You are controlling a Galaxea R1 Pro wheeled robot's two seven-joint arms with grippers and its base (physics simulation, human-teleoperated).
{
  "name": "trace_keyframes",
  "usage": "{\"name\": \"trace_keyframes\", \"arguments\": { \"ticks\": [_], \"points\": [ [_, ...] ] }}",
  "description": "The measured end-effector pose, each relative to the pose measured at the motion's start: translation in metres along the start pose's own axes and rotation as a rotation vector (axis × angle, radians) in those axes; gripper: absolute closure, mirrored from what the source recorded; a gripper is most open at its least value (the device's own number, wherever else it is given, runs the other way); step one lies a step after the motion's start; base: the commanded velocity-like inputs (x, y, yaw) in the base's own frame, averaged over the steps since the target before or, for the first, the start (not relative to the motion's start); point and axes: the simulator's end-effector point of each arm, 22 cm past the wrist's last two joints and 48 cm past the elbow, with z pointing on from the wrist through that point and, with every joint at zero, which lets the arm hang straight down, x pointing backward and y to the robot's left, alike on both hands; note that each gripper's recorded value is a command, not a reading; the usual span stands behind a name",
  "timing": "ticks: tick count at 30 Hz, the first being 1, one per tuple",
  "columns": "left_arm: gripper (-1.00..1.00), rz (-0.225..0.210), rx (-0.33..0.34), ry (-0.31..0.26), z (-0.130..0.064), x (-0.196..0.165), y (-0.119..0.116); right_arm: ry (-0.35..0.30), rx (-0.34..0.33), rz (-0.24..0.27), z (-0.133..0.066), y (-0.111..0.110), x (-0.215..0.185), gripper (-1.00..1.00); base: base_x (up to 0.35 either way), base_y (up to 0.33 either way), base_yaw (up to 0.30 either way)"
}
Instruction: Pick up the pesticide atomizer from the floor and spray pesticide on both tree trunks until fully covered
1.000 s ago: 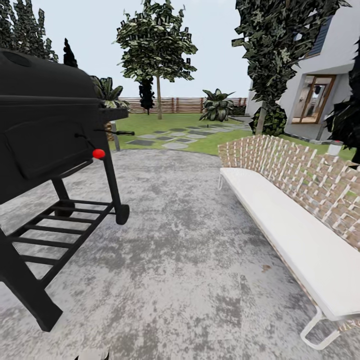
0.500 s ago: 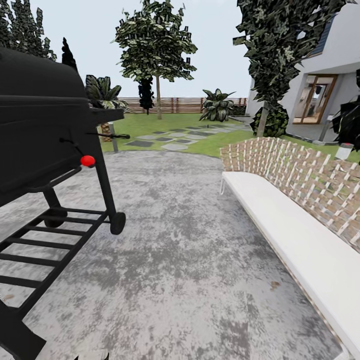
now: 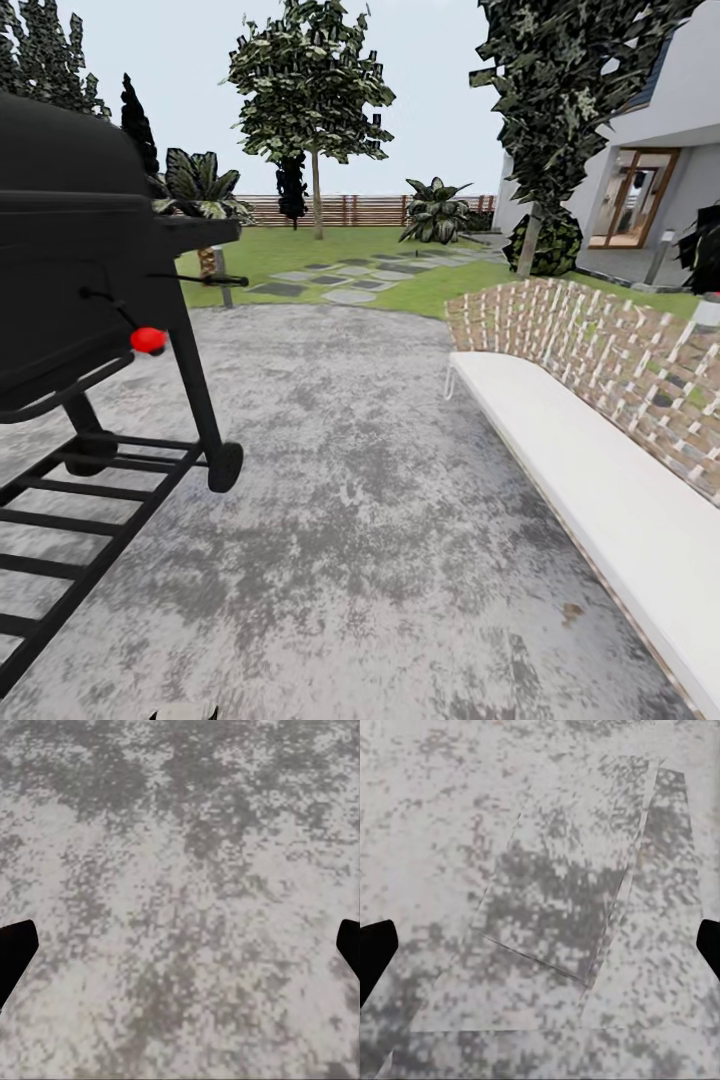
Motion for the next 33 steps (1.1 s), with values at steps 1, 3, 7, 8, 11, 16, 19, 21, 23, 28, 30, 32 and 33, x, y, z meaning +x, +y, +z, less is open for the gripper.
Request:
{"name": "trace_keyframes", "arguments": {
  "ticks": [1,3,7,8,11,16,19,21,23,28,30,32,33],
  "points": [
    [-1.0,0.0,0.0,0.0,0.0,0.0,0.0,0.0,0.0,0.0,0.0,-0.0001,0.0,-1.0,0.339,0.0,0.0],
    [-1.0,0.0,0.0,0.0,0.0,0.0,0.0,0.0,0.0,0.001,0.0,-0.0001,0.0,-1.0,0.339,0.0,0.0],
    [-1.0,0.0,0.0,0.0,0.0,0.0,0.0,0.0,0.001,0.002,0.0,-0.0004,0.0,-1.0,0.339,0.0,0.0],
    [-1.0,0.0,0.0,0.0,0.0,0.0,0.0,0.0,0.002,0.002,0.0,-0.0005,0.0,-1.0,0.34,0.0,0.0],
    [-1.0,0.0,0.0,0.0,0.0,0.0,0.0,0.0,0.002,0.003,0.0,-0.0006,0.0,-1.0,0.339,0.0,0.0],
    [-1.0,0.0,0.0,0.0,0.0,0.0,0.0,0.0,0.002,0.003,0.0,-0.0006,0.0,-1.0,0.339,0.0,0.0],
    [-1.0,0.0,0.0,0.0,0.0,0.0,0.0,0.0,0.002,0.003,0.0,-0.0006,0.0,-1.0,0.339,0.0,0.0],
    [-1.0,0.0,0.0,0.0,0.0,0.0,0.0,-0.001,0.002,0.003,0.0001,-0.0007,-0.0004,-1.0,0.339,0.0,0.0],
    [-1.0,0.0,0.0,0.0,0.0,0.0,0.0,-0.001,0.002,0.003,0.0001,-0.0008,-0.0004,-1.0,0.339,0.0,0.0],
    [-1.0,0.0,0.0,0.003,0.0001,0.0014,0.0,0.002,0.003,0.005,0.0002,-0.001,0.0006,-1.0,0.339,0.0,0.0],
    [-1.0,0.001,0.0,0.006,0.0001,0.0026,0.0,0.004,0.003,0.005,0.0003,-0.0009,0.0018,-1.0,0.339,0.0,0.0],
    [-1.0,0.001,0.0,0.009,0.0002,0.004,0.0,0.007,0.003,0.005,0.0004,-0.0008,0.0031,-1.0,0.339,0.0,0.0],
    [-1.0,0.001,0.0,0.01,0.0003,0.0047,0.0,0.009,0.003,0.005,0.0005,-0.0008,0.0038,-1.0,0.34,0.0,0.0]
  ]
}}
